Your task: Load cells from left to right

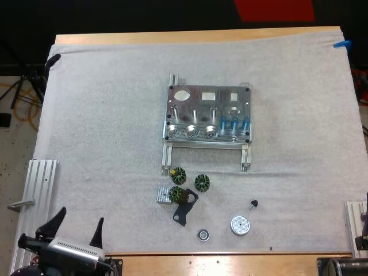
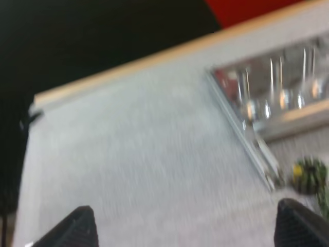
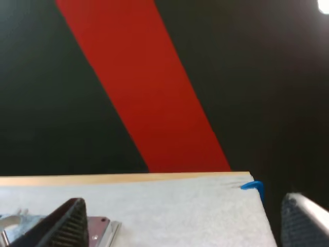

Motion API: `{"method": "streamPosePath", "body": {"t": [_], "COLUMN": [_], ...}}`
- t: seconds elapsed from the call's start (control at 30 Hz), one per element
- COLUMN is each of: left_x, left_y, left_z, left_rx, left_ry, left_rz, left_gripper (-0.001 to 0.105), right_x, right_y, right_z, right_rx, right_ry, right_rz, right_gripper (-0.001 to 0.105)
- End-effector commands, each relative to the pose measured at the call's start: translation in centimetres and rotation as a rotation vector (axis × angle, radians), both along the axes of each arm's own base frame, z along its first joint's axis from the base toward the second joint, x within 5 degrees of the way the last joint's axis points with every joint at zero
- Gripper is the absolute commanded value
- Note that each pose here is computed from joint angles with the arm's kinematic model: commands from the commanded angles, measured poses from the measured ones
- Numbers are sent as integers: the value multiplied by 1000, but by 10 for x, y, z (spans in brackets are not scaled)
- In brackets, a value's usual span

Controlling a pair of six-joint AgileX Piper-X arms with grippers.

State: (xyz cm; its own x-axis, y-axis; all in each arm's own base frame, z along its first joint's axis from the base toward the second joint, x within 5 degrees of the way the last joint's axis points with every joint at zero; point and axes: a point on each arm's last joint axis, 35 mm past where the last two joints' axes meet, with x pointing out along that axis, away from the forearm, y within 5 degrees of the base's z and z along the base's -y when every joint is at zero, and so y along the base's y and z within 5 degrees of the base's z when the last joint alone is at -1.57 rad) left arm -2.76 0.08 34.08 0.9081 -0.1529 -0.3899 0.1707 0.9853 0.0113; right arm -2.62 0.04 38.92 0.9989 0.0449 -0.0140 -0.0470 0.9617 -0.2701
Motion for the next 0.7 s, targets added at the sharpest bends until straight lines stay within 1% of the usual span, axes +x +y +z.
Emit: {"method": "streamPosePath", "body": {"t": [0.0, 0.03, 0.07, 0.13, 0.23, 0.33, 0.37, 0.5, 0.6, 0.67], "left_x": [1, -1, -4, -6, -6, -3, -1, 7, 16, 21], "left_y": [0, 0, 1, 1, 1, 1, 1, 0, -1, -2], "left_z": [-4, -4, -7, -10, -10, -5, -2, 7, 5, 0], "left_rx": [0, 1, 5, 12, 13, 7, 3, -10, -14, -13], "left_ry": [62, 71, 105, 140, 143, 87, 55, -57, -90, -83], "left_rz": [12, 12, 12, 18, 20, 20, 20, 20, 20, 20], "left_gripper": [69, 69, 69, 69, 69, 69, 69, 69, 69, 69], "right_x": [5, 6, 5, 5, 9, 14, 16, 25, 31, 36], "right_y": [0, 0, 0, -1, -1, 0, 0, 2, 3, 3], "right_z": [-4, -7, -9, -12, -16, -21, -23, -31, -37, -43], "right_rx": [9, 9, 13, 14, 14, 14, 14, 18, 17, 12], "right_ry": [30, 43, 69, 96, 109, 121, 126, 127, 134, 155], "right_rz": [-13, -14, -14, -31, -31, -26, -26, 28, 51, 56], "right_gripper": [74, 74, 74, 74, 74, 74, 74, 74, 74, 74]}}
